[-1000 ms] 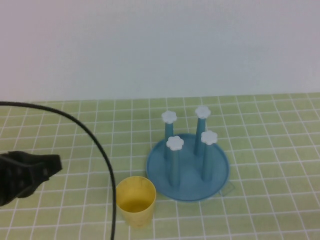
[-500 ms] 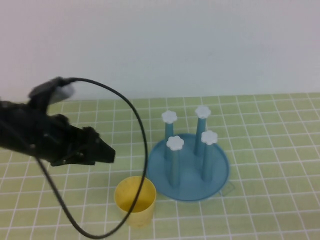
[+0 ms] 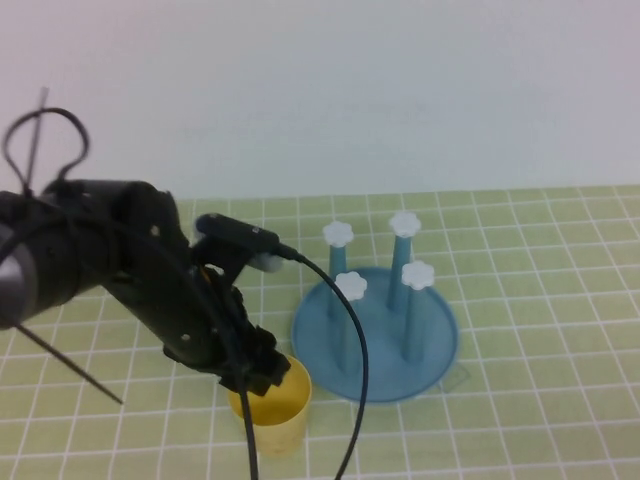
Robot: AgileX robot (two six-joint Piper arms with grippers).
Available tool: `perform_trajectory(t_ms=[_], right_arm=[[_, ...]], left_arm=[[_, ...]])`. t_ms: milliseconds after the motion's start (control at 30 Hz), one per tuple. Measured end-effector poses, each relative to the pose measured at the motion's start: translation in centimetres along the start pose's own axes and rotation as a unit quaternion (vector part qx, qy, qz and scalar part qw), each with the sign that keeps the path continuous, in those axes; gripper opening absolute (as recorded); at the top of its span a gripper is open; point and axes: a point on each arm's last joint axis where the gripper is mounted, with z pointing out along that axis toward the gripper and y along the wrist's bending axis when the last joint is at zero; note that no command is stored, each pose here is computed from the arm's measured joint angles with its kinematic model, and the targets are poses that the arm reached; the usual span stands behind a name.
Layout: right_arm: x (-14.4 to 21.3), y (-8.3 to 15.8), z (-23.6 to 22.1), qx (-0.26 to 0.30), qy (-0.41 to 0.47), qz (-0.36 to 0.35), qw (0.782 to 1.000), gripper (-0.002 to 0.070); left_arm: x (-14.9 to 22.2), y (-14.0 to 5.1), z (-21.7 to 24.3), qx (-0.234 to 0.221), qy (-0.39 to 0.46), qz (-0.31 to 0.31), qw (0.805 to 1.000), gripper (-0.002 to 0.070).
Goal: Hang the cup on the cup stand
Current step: Pick up the cup from the table, then adjust the cup with two arms
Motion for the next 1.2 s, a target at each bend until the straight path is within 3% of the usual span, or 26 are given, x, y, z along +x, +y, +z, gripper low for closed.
perform_trajectory(t_ms=[200, 267, 367, 467, 567, 667, 767, 867, 1033, 1133, 1200], right_arm=[[0.0, 0.0, 0.0, 0.0, 0.0, -0.002, 1.0, -0.0002], [0.0, 0.0, 0.0, 0.0, 0.0, -0.002, 1.0, -0.0002], [0.0, 0.0, 0.0, 0.0, 0.0, -0.002, 1.0, -0.0002], [0.0, 0.0, 0.0, -0.001, 0.0, -0.006, 1.0, -0.0002], [-0.1, 0.1, 0.0, -0.004, -0.002, -0.025, 1.0, -0.0002], [-0.6, 0.3, -0.4, -0.016, -0.008, -0.072, 0.997, -0.0001], [-1.8, 0.8, -1.0, -0.042, -0.015, -0.133, 0.99, 0.0024], [-2.7, 1.5, -1.4, -0.08, -0.023, -0.177, 0.981, 0.0123], [-3.2, 2.1, -0.8, -0.128, -0.016, -0.228, 0.965, 0.042], [-3.2, 2.0, -0.3, -0.136, 0.001, -0.238, 0.962, 0.0582], [-3.1, 2.0, 0.0, -0.138, 0.008, -0.24, 0.961, 0.0642]], left_arm=[[-0.1, 0.3, 2.5, -0.004, 0.028, -0.006, 1.0, 0.0349], [0.0, 0.4, 3.0, -0.004, 0.035, -0.013, 0.999, 0.0267], [-0.1, 0.4, 3.0, -0.002, 0.033, -0.017, 0.999, 0.009], [-0.6, 0.0, 2.5, 0.015, 0.032, -0.018, 0.999, 0.0027], [-1.2, -1.0, 0.7, 0.059, 0.046, -0.02, 0.997, 0.0011], [-2.5, -3.1, -2.5, 0.149, 0.0, -0.003, 0.989, 0.0009], [-4.2, -6.2, -5.4, 0.245, -0.058, 0.024, 0.968, 0.0008], [-5.3, -9.8, -7.1, 0.264, -0.092, 0.074, 0.957, 0.0008], [-6.0, -16.4, -8.1, 0.293, -0.131, 0.142, 0.936, 0.0008], [-6.2, -18.7, -7.9, 0.307, -0.129, 0.152, 0.931, 0.0008], [-6.3, -19.5, -7.3, 0.311, -0.123, 0.158, 0.929, 0.0008]])
